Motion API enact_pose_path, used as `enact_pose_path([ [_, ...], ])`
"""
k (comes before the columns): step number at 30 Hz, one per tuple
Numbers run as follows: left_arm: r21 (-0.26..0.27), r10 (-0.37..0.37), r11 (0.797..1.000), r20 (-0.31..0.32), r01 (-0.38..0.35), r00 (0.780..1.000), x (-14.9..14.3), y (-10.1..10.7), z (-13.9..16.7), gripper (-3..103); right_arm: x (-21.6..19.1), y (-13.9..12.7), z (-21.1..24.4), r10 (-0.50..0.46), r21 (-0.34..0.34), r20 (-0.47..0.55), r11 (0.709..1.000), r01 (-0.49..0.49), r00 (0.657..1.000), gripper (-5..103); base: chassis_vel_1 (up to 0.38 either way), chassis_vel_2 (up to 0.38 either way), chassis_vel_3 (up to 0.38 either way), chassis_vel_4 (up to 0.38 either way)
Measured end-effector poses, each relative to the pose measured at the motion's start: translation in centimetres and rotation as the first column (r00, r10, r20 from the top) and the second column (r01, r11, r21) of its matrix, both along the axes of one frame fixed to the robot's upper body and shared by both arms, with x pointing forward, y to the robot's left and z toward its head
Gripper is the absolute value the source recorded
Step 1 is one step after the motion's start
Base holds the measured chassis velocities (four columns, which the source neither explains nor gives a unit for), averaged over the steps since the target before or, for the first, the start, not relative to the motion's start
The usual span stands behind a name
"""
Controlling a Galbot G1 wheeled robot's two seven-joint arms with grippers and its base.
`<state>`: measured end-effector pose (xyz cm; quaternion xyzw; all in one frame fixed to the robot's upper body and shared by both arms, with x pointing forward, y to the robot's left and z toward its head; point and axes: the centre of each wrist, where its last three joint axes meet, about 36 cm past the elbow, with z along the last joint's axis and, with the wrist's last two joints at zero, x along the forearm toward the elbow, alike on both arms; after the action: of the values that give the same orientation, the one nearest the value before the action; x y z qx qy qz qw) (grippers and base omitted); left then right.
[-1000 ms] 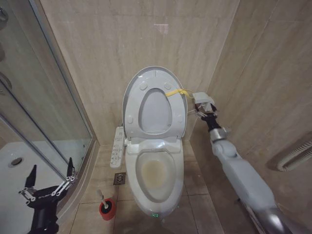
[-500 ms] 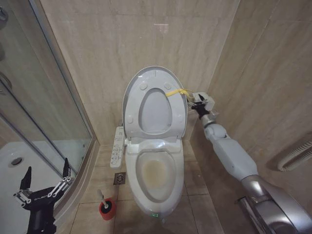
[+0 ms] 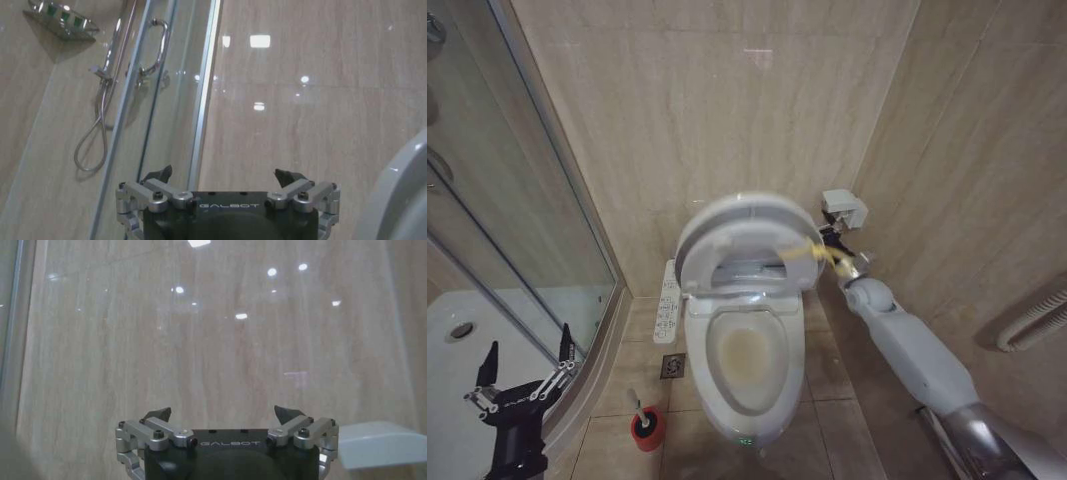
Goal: Open the toilet lid, clean the toilet bowl with a toilet brush, close the toilet lid, and flush.
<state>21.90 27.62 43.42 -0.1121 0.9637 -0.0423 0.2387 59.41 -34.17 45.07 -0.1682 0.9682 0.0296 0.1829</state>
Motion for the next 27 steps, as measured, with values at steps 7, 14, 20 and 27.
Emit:
enact_pose_path([
  [7, -0.007, -0.009, 1.0, -0.016, 0.009, 1.0, 0.4, -0.4, -0.9, 100, -4.4, -2.2, -1.4, 0.006, -0.025, 0.047, 1.0, -0.005, 0.999, 100, 0.0, 0.0, 0.0, 0.0],
  [14, -0.022, -0.02, 1.0, -0.037, 0.019, 0.999, 0.6, -1.2, -2.0, 100, -9.7, -2.9, -3.6, 0.057, -0.035, 0.049, 0.998, -0.055, 0.997, 100, 0.0, 0.0, 0.0, 0.0],
  [20, -0.028, -0.024, 0.999, -0.041, 0.023, 0.999, 0.7, -1.5, -2.3, 100, -12.6, -1.6, -4.4, 0.102, -0.018, 0.063, 0.995, -0.101, 0.993, 100, 0.0, 0.0, 0.0, 0.0],
  [27, -0.021, -0.007, 1.0, -0.047, 0.006, 0.999, 0.7, -0.8, -2.6, 100, -15.3, 0.1, -6.5, 0.149, -0.023, 0.065, 0.989, -0.148, 0.987, 100, 0.0, 0.0, 0.0, 0.0],
])
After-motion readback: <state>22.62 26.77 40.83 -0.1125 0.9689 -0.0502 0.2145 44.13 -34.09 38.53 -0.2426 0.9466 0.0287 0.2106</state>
